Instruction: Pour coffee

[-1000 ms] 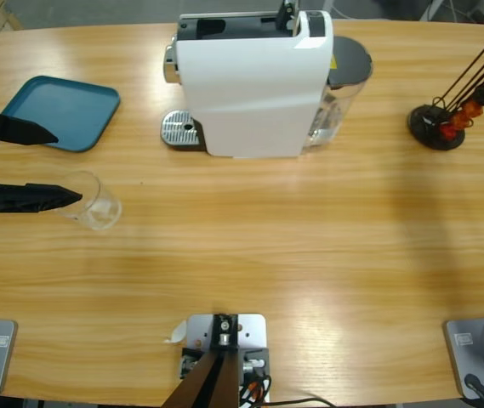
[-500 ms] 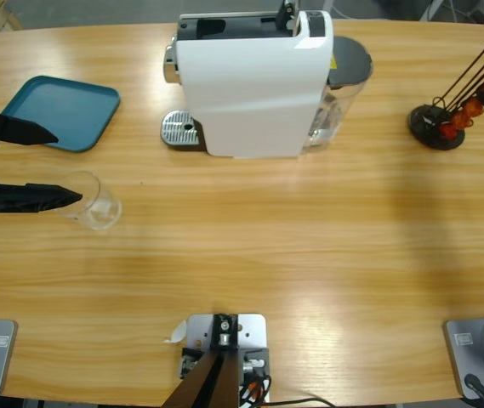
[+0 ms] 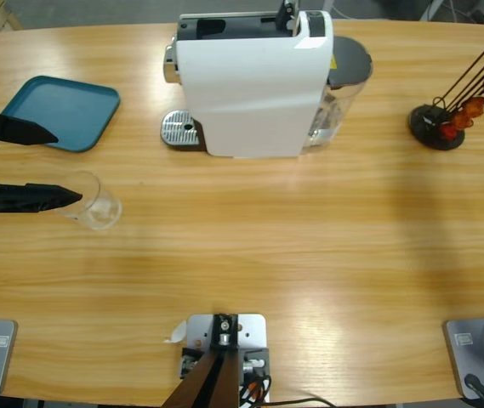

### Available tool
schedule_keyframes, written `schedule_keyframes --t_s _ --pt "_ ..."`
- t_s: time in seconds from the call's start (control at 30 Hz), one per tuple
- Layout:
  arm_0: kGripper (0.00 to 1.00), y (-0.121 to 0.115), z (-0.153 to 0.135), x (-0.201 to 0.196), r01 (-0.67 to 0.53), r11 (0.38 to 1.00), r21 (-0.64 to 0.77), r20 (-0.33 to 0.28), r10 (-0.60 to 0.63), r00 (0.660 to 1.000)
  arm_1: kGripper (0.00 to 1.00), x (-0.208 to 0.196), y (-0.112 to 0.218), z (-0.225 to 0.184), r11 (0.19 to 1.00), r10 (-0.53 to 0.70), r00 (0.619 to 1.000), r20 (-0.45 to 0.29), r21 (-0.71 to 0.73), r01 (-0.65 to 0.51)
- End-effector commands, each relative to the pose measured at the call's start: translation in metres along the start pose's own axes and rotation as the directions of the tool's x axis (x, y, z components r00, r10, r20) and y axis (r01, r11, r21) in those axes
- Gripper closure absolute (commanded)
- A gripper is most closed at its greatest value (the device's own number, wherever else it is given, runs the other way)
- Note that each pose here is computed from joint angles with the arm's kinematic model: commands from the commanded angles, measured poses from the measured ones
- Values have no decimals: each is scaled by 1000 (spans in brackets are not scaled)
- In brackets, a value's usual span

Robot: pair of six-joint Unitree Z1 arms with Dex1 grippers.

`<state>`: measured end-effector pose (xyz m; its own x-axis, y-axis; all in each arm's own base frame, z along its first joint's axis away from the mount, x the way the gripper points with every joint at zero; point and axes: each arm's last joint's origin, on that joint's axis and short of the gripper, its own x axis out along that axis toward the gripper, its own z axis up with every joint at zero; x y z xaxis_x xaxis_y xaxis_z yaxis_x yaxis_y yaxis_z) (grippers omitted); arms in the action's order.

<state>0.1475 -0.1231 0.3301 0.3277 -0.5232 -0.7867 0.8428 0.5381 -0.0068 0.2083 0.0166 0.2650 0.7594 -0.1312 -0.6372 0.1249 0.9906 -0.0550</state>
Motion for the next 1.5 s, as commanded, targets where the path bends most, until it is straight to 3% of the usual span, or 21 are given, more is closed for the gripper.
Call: schedule_keyframes --t_s 0.03,0.4,0.7,0.8,0.87,0.93,1.0,1.07,1.23,1.5 --pt "27 -1 -1 12 20 1000 -7 -41 -20 999 1000 -21 -7 21 999 -25 998 61 35 23" --pt "27 -3 -6 12 25 1000 -9 -48 -26 998 1000 -35 -8 42 999 -22 993 118 30 18" --pt "27 -3 -7 14 28 1000 -9 -56 -28 998 1000 -81 -9 59 999 -14 978 210 -37 22" --pt "27 -3 -6 15 27 1000 -9 -56 -28 998 1000 -101 -3 55 993 66 969 240 -106 -42" --pt "27 -3 -6 15 27 1000 -9 -54 -27 998 1000 -111 7 50 968 196 952 237 -200 -150" --pt "27 -3 -5 14 26 1000 -7 -50 -27 998 1000 -119 17 43 903 373 906 201 -304 -304" --pt "27 -3 -6 13 25 1000 -6 -45 -25 999 1000 -125 31 35 766 554 825 113 -457 -452" --pt "27 -5 -7 8 20 1000 -2 -31 -20 999 1000 -131 44 28 639 650 759 36 -565 -521" --pt "27 -11 -12 -8 12 1000 11 1 -12 1000 1000 -135 80 48 437 735 673 -78 -704 -559" --pt "27 -18 -19 -25 -1 1000 2 43 1 999 1000 -133 183 110 128 779 573 -255 -830 -544"
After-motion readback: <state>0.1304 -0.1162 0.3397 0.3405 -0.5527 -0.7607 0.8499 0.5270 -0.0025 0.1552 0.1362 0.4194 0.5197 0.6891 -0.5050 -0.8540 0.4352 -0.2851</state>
